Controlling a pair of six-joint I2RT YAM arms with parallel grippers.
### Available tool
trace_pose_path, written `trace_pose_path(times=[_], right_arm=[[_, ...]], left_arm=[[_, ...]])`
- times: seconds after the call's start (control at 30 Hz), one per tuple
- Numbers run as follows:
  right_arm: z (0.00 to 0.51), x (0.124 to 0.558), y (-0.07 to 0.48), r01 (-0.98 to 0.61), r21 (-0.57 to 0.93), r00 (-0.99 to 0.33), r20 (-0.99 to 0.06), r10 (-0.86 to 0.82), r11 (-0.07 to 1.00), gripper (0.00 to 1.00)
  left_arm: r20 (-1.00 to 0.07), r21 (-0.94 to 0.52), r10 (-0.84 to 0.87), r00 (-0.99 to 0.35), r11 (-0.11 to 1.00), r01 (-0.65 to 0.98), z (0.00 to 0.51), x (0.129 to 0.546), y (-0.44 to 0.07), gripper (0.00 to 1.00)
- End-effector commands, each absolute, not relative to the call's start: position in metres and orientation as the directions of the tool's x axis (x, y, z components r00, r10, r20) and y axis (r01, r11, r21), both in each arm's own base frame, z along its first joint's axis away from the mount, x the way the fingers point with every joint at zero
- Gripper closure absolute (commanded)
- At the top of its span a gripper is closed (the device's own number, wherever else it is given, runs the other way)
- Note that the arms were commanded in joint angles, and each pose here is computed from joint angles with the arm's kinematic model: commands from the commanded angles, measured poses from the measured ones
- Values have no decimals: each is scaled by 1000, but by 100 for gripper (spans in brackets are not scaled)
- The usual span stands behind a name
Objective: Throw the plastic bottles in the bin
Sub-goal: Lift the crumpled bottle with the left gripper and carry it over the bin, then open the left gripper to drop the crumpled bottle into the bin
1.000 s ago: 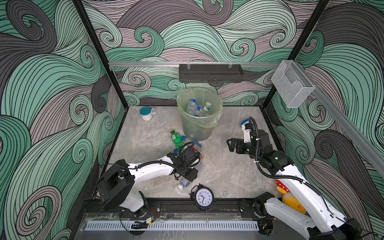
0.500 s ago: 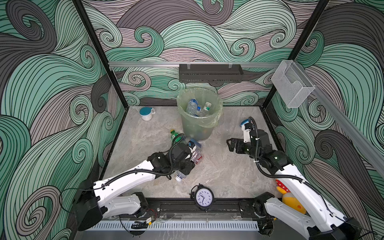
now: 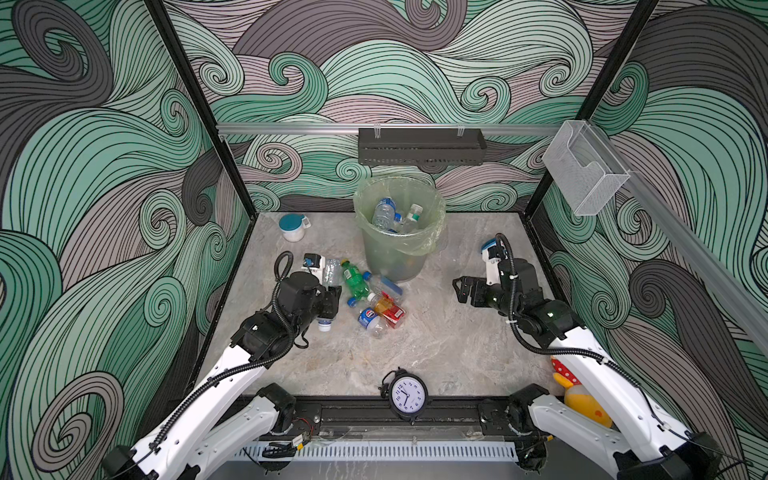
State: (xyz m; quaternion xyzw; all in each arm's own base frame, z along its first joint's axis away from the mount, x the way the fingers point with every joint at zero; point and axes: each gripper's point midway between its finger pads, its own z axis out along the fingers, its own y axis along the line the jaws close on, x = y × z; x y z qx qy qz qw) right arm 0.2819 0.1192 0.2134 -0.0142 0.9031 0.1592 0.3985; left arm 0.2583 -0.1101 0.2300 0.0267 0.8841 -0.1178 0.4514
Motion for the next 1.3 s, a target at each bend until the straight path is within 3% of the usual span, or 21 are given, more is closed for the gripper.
trace_pose_path(times=[0.0, 0.27, 0.47, 0.57, 0.67, 0.7, 0.9, 1.0, 1.1, 1.27], right_arm=[[211, 285, 115, -138, 254, -682, -725, 94, 957, 0], [205, 288, 117, -146, 246, -696, -714, 77, 958, 0], [203, 286, 116, -140, 246, -697, -713, 81, 959, 0], [202, 283, 114, -132, 257, -695, -712, 95, 957, 0], [200, 279, 113, -121, 273, -693, -712, 116, 954, 0], [199, 277, 113, -119, 279, -695, -709, 121, 953, 0], [189, 270, 109, -113, 279, -699, -705, 124, 953, 0], [189, 274, 114, -137, 280, -698, -708, 108, 950, 0], [189, 280, 123, -169, 295, -702, -705, 95, 940, 0], [186, 289, 146, -253, 334, -718, -694, 55, 908, 2]], left_arm=[[-780, -212, -98, -618, 971, 114, 222, 255, -102, 45], [-798, -264, -99, -594, 944, 198, 253, 268, -121, 45], [-886, -305, -86, -455, 848, 434, 381, 335, -190, 45], [-880, -342, -95, -465, 806, 483, 421, 388, -230, 44], [-813, -381, -101, -574, 837, 392, 422, 438, -248, 23], [-797, -383, -93, -597, 842, 380, 420, 446, -253, 21], [-732, -380, -46, -680, 856, 352, 397, 434, -251, 20], [-780, -368, -68, -622, 854, 367, 391, 417, -238, 20], [-827, -388, -160, -539, 856, 342, 391, 392, -211, 13], [-815, -361, -159, -557, 891, 274, 373, 351, -171, 13]])
